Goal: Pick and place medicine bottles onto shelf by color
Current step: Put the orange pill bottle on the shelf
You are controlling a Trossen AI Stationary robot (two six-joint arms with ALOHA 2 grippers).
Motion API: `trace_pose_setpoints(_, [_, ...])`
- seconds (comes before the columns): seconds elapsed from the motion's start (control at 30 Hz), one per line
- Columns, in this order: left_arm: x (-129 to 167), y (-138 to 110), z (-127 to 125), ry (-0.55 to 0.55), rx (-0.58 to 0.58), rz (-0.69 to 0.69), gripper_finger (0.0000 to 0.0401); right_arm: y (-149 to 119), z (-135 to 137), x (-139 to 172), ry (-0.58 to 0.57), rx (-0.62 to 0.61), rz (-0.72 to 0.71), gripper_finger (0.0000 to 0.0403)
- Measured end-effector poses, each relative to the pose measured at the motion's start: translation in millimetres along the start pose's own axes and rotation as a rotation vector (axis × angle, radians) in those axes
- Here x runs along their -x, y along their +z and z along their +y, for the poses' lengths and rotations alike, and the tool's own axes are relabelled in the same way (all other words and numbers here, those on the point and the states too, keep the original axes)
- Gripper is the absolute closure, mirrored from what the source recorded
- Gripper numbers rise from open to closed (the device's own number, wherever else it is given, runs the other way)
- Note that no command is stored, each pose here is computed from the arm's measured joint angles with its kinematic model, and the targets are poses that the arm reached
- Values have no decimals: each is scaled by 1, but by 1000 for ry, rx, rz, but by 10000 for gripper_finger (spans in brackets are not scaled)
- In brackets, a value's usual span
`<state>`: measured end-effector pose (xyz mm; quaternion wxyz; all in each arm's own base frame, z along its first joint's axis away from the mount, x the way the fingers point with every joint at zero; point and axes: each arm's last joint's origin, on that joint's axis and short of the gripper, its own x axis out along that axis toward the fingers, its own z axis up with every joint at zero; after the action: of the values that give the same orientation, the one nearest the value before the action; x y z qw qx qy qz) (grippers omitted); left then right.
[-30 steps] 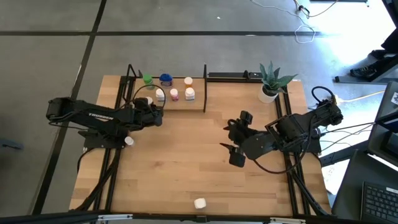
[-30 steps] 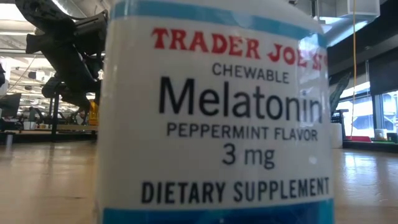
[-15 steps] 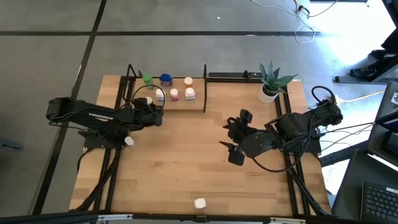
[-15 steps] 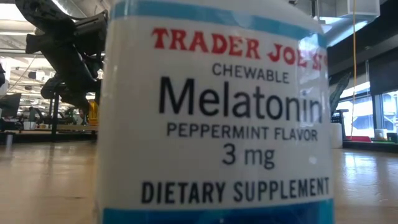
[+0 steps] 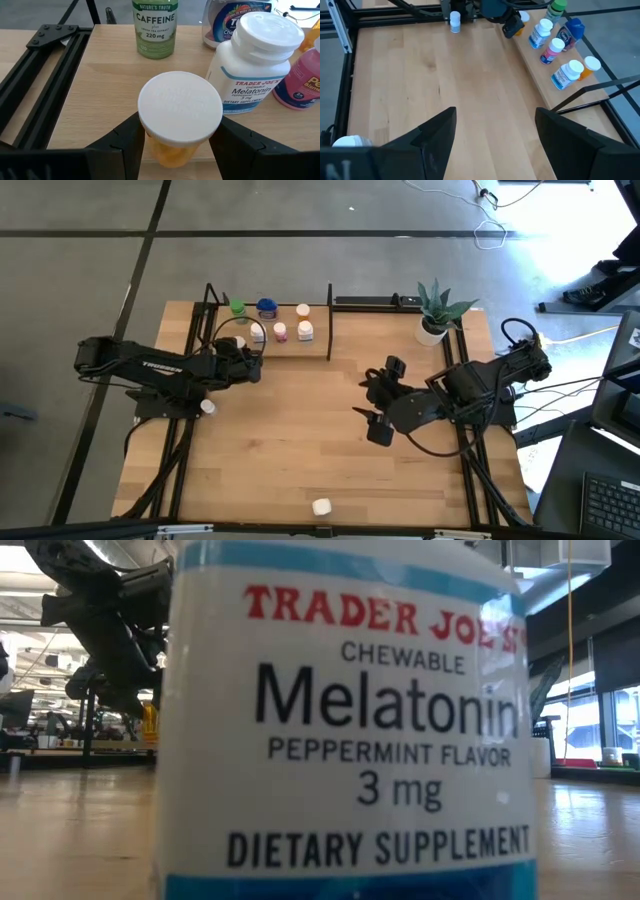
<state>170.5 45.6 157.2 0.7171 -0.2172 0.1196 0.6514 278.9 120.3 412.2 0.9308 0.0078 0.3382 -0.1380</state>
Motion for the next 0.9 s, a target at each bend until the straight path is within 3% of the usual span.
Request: trace_pose_setpoints(0.9, [-5,3,2,28,-8,3,202,1,-2,-1,-5,-4,0,130])
